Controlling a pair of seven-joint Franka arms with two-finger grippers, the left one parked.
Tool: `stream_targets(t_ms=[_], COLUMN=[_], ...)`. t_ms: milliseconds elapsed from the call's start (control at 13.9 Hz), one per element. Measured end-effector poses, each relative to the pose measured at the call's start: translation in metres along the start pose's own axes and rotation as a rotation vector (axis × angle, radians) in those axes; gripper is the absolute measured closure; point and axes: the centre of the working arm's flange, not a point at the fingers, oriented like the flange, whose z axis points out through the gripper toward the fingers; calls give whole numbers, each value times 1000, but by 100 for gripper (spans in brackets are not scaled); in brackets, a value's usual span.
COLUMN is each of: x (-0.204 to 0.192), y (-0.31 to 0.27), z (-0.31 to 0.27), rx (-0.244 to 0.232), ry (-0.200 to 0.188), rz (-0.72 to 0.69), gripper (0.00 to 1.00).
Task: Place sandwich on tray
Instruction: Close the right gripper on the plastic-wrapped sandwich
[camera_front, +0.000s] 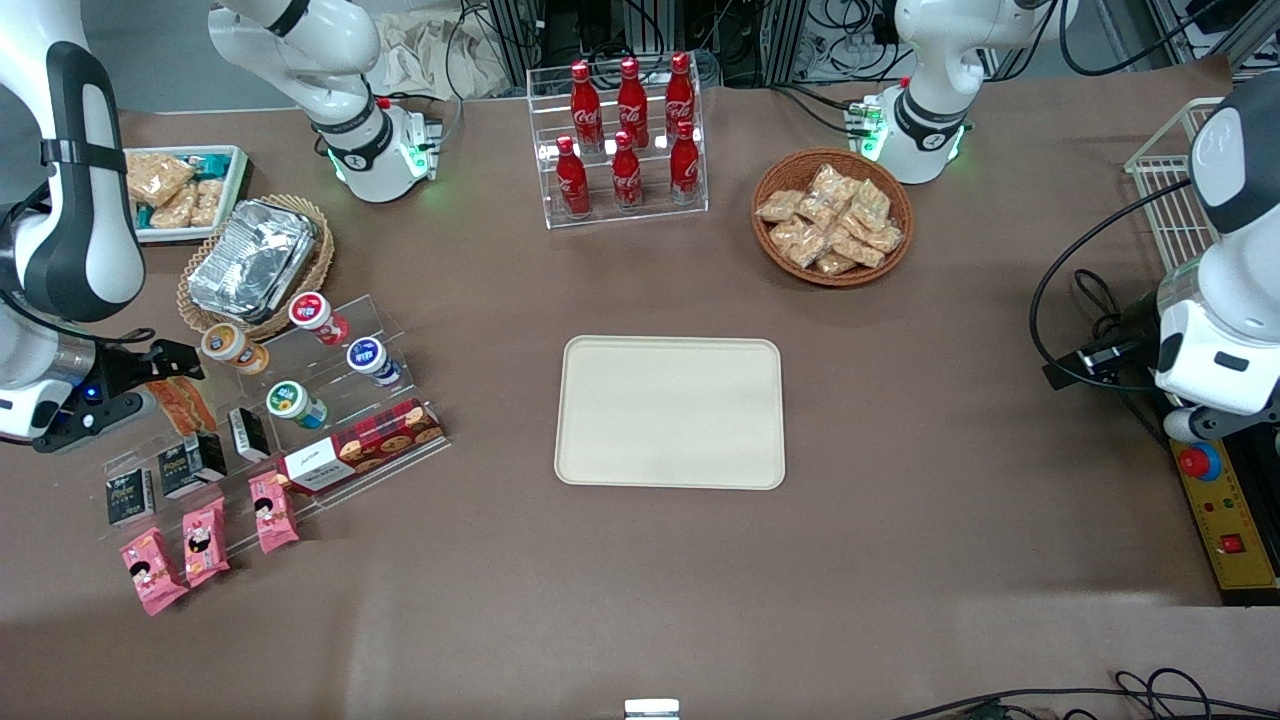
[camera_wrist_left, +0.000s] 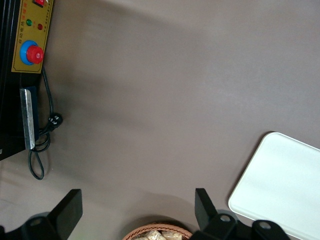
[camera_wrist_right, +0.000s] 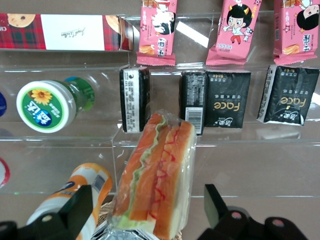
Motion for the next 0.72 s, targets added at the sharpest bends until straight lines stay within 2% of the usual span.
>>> stream_targets(t_ms=[432, 719], x=[-7, -9], y=[2, 5], z=[13, 22], rx=[11, 8], ry=[-19, -15], rz=[7, 13], gripper=[2, 6])
